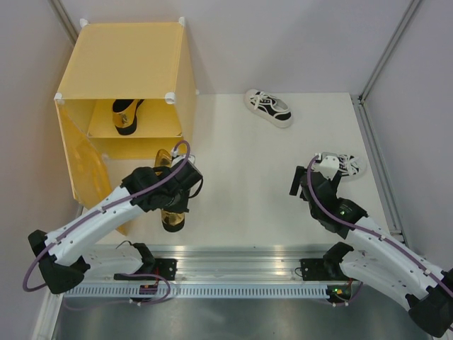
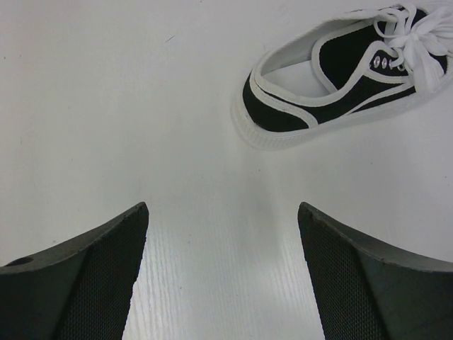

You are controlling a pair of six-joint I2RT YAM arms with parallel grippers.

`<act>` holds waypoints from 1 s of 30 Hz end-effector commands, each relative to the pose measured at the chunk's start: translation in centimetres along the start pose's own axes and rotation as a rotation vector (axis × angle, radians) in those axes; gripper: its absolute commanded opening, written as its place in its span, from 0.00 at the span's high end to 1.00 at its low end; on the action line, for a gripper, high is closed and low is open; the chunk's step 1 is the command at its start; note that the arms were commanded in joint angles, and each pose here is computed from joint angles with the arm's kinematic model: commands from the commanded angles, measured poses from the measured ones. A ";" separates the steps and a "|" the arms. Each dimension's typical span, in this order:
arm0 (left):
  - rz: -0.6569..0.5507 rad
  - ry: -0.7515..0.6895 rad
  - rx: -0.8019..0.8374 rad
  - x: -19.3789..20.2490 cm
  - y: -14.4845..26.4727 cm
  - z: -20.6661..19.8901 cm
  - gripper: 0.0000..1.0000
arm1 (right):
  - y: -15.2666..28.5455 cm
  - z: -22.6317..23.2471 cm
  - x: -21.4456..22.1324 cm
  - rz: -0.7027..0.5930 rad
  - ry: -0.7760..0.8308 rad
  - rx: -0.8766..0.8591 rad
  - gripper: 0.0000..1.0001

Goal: Place and organize the shoes in the shoe cabinet

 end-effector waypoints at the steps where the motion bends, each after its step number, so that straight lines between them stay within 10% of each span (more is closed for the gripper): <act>1: -0.174 0.087 0.022 -3.5 3.0 0.5 0.98 | 0.1 0.1 -0.6 -0.021 -0.016 -0.007 0.10; 13: -0.501 0.034 0.022 -13.0 5.5 2.6 0.98 | 0.2 0.0 -0.8 -0.029 -0.021 -0.010 0.10; 30: -0.566 -0.154 0.028 -22.0 1.5 7.5 0.98 | 0.9 -0.3 -0.9 -0.047 -0.035 -0.026 0.10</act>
Point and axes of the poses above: each gripper's point midway between its finger pads, its own y axis back along the fingers, its own z axis along the line the jaws close on, x = y × z, the point moved 1 cm from there along y, back along the fingers, and after that the axes turned 9 degrees about y, right-handed, at the moved point
